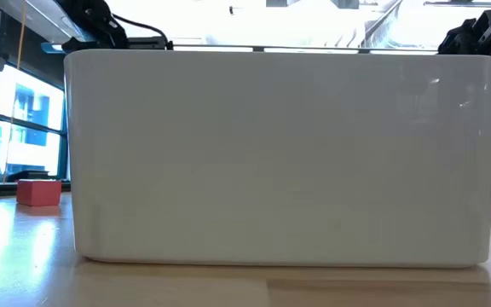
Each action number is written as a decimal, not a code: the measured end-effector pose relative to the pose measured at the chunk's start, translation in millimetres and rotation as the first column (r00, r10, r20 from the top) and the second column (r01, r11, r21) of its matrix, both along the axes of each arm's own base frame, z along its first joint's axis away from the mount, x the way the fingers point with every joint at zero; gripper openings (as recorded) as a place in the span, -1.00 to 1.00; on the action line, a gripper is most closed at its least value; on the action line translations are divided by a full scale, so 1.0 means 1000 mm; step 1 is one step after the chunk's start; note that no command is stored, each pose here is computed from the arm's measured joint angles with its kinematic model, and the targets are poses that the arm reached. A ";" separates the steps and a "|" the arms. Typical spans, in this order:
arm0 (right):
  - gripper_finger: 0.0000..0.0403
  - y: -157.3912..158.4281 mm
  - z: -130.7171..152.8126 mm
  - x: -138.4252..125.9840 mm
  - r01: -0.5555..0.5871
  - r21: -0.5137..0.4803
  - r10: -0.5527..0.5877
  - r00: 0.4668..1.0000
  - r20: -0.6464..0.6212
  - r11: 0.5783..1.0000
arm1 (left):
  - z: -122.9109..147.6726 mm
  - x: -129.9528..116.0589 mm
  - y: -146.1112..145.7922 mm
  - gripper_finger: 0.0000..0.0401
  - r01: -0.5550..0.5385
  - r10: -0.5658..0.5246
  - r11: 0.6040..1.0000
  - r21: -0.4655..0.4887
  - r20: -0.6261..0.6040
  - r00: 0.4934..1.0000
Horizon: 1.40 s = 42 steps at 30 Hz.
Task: Sort & place blocks by color
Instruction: Put the orange block into the transparent bin
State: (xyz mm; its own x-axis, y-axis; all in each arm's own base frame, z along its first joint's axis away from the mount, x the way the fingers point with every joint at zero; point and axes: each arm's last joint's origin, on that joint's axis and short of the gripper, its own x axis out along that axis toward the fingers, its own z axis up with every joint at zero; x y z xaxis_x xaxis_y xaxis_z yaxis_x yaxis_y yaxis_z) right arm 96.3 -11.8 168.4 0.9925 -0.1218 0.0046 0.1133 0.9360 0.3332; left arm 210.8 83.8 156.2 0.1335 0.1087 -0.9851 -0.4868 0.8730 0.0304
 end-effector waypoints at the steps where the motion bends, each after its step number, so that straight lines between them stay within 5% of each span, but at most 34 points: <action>1: -0.01 0.000 0.000 0.000 0.000 0.000 0.000 1.000 0.000 1.000 | 0.000 0.000 0.000 -0.95 -0.002 0.002 1.000 0.003 0.000 1.000; 23: -0.01 0.000 0.000 0.000 0.000 0.000 0.000 1.000 0.000 1.000 | 0.031 0.012 0.005 -0.94 0.025 -0.025 0.999 0.022 0.006 1.000; 34: -0.01 0.000 0.000 0.000 0.000 0.000 0.000 1.000 0.000 1.000 | 0.036 0.010 0.006 -0.94 -0.181 0.181 0.983 0.011 -0.003 0.983; 42: -0.01 0.000 0.000 0.000 0.000 0.000 0.000 1.000 0.000 1.000 | 0.035 0.004 0.002 -0.67 -0.341 0.336 0.933 -0.118 -0.054 0.940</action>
State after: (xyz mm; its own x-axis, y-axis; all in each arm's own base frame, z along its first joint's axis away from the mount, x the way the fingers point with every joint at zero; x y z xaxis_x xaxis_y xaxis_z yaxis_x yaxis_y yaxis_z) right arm 96.3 -11.8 168.4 0.9925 -0.1218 0.0046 0.1133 0.9360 0.3332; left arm 215.0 85.5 191.5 0.0778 0.0184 -0.9968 -0.7547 0.6544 -0.0468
